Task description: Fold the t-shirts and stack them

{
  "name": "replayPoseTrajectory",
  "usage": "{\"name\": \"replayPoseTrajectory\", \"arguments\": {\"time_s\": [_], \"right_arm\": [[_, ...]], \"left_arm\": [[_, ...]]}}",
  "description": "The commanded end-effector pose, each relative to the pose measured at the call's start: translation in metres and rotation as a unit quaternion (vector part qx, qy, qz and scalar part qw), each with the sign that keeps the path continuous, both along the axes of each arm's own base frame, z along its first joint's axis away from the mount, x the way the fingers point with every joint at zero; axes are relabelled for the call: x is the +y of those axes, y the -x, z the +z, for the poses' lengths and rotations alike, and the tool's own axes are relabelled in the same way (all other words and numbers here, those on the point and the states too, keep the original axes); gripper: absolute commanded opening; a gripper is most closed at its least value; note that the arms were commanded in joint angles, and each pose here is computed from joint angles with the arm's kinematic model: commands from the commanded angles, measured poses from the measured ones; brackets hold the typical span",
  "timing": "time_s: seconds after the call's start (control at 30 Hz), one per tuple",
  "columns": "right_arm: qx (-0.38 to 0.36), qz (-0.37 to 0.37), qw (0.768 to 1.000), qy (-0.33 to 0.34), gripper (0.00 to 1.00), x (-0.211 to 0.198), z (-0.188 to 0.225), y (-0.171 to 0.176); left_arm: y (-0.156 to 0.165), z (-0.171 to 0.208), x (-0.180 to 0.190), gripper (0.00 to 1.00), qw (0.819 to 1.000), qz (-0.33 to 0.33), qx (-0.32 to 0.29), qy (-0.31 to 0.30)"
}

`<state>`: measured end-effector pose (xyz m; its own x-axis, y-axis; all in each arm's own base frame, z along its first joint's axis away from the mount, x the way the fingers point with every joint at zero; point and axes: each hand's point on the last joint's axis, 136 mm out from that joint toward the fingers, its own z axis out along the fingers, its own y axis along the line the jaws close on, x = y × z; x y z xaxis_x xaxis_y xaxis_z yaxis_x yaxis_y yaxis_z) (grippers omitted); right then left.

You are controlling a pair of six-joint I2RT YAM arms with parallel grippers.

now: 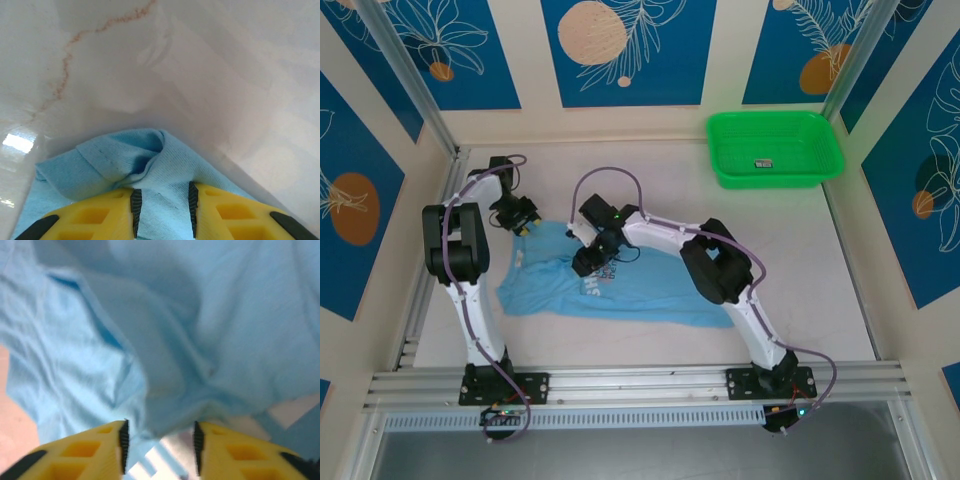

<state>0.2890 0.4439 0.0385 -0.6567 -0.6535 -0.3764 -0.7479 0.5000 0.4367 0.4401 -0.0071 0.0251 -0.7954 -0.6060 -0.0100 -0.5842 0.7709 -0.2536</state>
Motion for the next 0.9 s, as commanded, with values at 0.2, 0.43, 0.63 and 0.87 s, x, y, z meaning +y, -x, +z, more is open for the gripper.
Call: {"name": "replayPoseTrajectory", "arguments": {"time_s": [0.2,0.43,0.63,0.87], "right_arm": [[-0.025,0.051,0.989,-0.136,0.48,0.007,0.064,0.024],[-0.001,-0.064,0.989,-0.130,0.42,0.019,0.077,-0.034],[0.021,-0.099,0.993,-0.058,0.37,0.042,0.032,-0.058],[0.037,-0.110,0.992,-0.043,0.33,0.062,0.016,-0.069]], "left_arm": [[0.004,-0.016,0.012,0.35,1.000,0.005,0.023,-0.006],[0.003,-0.013,0.012,0.35,1.000,0.005,0.019,-0.004],[0.002,-0.014,0.011,0.35,1.000,0.004,0.019,-0.001],[0.003,-0.015,0.011,0.35,1.000,0.005,0.020,0.000]]}}
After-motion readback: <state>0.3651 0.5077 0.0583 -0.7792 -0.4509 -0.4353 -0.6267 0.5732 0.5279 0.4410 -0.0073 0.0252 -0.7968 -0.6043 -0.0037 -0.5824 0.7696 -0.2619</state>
